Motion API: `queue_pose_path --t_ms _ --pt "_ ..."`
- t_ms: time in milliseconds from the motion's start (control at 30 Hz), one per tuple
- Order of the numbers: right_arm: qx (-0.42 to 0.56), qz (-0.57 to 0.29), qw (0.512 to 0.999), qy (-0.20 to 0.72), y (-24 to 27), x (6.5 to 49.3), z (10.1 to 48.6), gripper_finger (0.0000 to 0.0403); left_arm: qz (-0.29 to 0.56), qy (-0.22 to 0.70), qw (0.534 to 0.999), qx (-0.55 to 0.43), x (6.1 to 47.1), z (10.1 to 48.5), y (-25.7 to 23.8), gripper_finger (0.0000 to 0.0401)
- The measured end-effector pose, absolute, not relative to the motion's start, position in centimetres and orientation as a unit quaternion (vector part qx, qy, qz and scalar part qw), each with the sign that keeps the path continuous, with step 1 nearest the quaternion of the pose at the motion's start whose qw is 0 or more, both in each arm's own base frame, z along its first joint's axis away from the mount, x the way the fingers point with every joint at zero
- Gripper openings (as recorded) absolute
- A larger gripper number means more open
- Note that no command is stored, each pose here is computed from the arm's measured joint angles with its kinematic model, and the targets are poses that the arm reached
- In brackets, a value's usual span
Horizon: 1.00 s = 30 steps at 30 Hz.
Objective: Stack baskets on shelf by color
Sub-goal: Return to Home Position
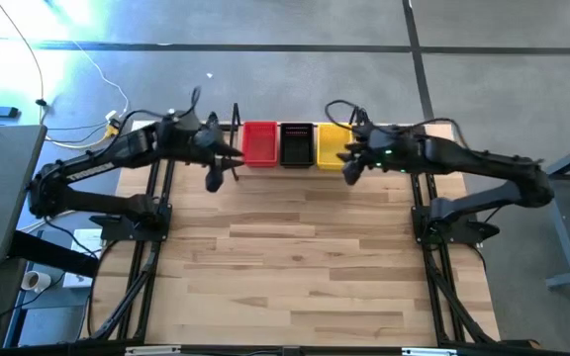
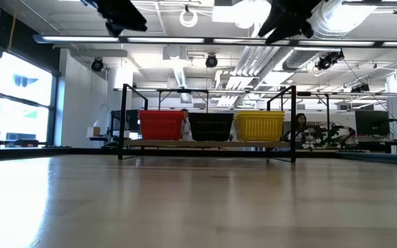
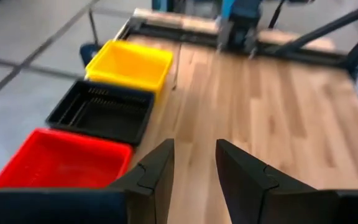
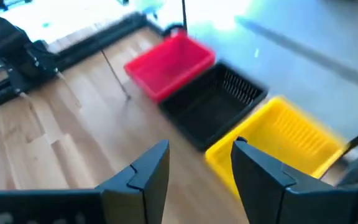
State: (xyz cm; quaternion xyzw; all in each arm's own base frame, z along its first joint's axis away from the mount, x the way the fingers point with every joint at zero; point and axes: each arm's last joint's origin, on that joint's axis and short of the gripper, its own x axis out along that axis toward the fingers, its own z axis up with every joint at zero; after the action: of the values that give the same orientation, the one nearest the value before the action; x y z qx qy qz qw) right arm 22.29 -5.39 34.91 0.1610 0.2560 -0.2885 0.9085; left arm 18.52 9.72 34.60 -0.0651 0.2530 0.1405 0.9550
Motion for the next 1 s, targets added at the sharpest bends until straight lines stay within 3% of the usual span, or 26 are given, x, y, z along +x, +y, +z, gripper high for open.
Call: queue_pose_path --t_ms 200,333,600,1000 --pt "0.049 -0.277 0.937 0.206 -4.1 18.6 37.8 0.0158 0.117 0.166 0.976 -0.081 16.5 33.8 7.0 0.011" --pt "0.021 -0.259 0.949 0.181 -3.3 16.2 37.6 0.0158 0.099 0.085 0.987 -0.09 15.3 33.2 5.6 0.011" --pt "0.102 -0.233 0.96 0.114 -2.5 12.4 33.4 0.0158 0.063 0.026 0.988 -0.136 13.6 28.4 3.7 0.011" --pt "0.163 -0.213 0.962 0.052 -1.8 8.1 30.2 0.0158 0.097 0.006 0.986 -0.135 11.5 21.8 2.5 0.011"
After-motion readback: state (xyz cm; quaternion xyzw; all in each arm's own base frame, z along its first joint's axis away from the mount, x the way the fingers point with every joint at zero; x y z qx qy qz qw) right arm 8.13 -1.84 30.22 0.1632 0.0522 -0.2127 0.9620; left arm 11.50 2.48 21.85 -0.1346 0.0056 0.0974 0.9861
